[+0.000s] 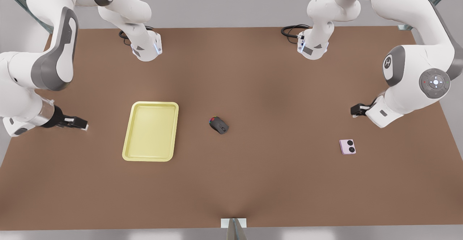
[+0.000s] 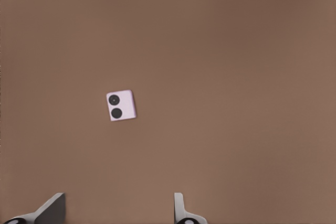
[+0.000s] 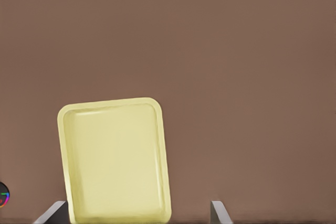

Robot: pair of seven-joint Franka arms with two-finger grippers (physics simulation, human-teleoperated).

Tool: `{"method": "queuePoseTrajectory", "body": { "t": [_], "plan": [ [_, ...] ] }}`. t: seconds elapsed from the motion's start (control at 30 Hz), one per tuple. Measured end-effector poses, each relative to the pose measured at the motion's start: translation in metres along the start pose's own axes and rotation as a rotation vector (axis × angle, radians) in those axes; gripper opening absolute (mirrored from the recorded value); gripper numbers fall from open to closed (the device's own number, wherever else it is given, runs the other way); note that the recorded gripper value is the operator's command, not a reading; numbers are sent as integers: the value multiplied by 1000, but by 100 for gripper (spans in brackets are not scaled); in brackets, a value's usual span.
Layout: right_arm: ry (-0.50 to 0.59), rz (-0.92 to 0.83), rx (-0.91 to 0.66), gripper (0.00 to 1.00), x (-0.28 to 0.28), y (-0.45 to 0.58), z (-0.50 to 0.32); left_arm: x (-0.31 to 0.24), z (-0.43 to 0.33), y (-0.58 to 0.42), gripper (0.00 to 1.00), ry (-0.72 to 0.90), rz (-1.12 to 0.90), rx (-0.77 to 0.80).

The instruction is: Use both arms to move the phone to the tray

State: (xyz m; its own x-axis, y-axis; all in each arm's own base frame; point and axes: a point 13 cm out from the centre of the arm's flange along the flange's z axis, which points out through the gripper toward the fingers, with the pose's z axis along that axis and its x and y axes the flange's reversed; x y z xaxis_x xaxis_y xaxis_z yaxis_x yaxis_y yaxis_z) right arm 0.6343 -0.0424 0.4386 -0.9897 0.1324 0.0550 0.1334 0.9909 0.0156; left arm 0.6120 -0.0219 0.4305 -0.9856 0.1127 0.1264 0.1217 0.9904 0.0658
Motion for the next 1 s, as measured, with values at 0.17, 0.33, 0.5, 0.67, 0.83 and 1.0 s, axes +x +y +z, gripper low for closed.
{"method": "queuePoseTrajectory", "body": {
  "t": [0.17, 0.33, 0.5, 0.67, 0.83, 1.0],
  "plan": [
    [-25, 11, 0, 100, 7, -1, -6, -21, 48, 5, 100, 25, -4, 0],
    [-50, 29, -7, 100, -6, -8, -8, -12, 211, 24, 100, 120, -85, 69],
    [-50, 22, -1, 100, -11, -2, -2, -34, 282, 53, 100, 37, -156, 85],
    [-49, 23, 2, 100, -14, -2, 3, -49, 321, 79, 100, -32, -221, 100],
    [-52, 24, 3, 100, -15, -2, 3, -44, 356, 81, 100, -50, -230, 97],
    [-53, 25, 3, 100, -15, -2, 3, -46, 375, 88, 100, -72, -224, 88]
  ]
}}
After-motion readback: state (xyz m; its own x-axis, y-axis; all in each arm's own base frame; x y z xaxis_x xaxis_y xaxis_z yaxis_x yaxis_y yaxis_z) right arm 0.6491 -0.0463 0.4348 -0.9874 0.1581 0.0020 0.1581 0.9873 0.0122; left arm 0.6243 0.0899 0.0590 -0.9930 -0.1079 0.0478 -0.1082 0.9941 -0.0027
